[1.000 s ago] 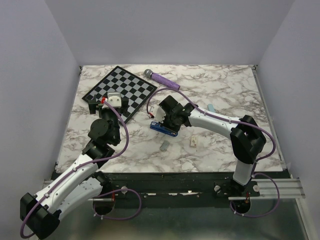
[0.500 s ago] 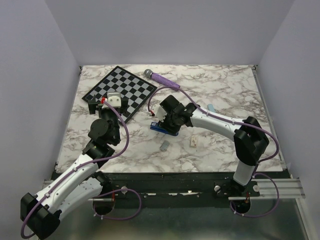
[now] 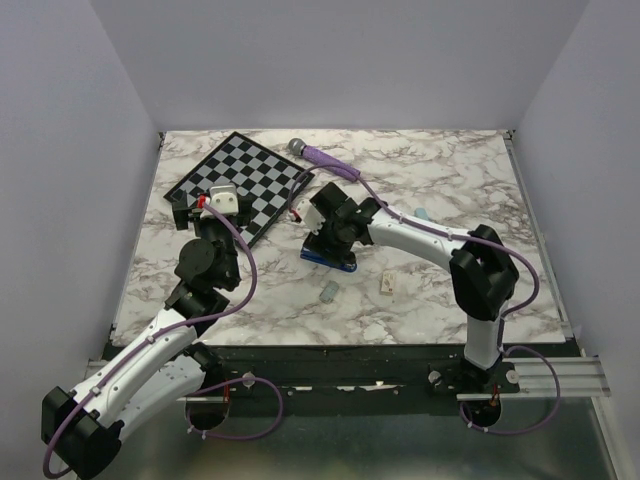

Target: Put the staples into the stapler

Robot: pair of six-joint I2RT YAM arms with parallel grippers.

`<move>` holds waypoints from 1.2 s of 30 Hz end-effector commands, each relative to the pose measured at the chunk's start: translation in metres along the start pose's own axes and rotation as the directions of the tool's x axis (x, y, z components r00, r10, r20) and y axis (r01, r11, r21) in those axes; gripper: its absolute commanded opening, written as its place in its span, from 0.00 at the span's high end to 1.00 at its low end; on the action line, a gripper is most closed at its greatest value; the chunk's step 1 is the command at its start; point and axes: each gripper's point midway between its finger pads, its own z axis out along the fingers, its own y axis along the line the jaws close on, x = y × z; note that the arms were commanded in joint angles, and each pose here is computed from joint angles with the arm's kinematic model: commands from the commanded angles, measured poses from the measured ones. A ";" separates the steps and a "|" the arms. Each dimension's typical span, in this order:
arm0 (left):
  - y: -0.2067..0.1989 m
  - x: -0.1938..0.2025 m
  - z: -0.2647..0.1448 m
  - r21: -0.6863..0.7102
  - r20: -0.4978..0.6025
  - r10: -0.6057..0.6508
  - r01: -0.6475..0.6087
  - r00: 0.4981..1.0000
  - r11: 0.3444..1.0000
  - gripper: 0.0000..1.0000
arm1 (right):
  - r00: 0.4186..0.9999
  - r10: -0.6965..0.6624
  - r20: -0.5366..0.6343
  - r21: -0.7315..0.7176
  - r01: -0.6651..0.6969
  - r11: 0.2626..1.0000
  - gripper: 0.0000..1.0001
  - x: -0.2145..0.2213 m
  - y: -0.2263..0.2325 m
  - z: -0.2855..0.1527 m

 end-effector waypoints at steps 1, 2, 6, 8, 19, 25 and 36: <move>0.009 0.000 -0.001 -0.041 0.004 -0.034 0.034 0.999 0.999 0.01 | 0.999 0.018 -0.042 0.026 -0.017 1.000 0.32 -0.001 -0.006 0.015; 0.010 0.000 -0.001 -0.047 0.001 -0.035 0.035 0.999 0.998 0.01 | 0.999 0.021 -0.046 0.030 -0.020 0.999 0.34 -0.001 -0.007 0.018; 0.010 0.001 0.000 -0.047 -0.004 -0.045 0.044 0.999 0.998 0.01 | 0.991 0.101 -0.092 0.059 -0.095 0.994 0.48 0.012 -0.017 0.025; 0.009 0.001 0.000 -0.044 -0.005 -0.048 0.048 0.999 0.998 0.01 | 0.977 0.188 -0.099 0.079 -0.180 0.980 0.56 0.023 -0.030 0.023; 0.008 0.004 0.002 -0.047 -0.024 -0.070 0.069 0.997 0.997 0.01 | 0.730 0.679 -0.073 0.339 -0.622 0.706 0.66 0.118 -0.111 -0.004; -0.003 0.010 0.007 -0.017 -0.057 -0.147 0.146 0.988 0.989 0.01 | 0.650 0.760 0.000 0.360 -0.709 0.607 0.54 0.130 -0.126 -0.012; 0.016 0.004 0.010 -0.084 -0.070 -0.283 0.277 0.956 0.957 0.01 | 0.549 0.701 0.455 0.279 -0.835 0.474 0.20 0.086 -0.161 -0.128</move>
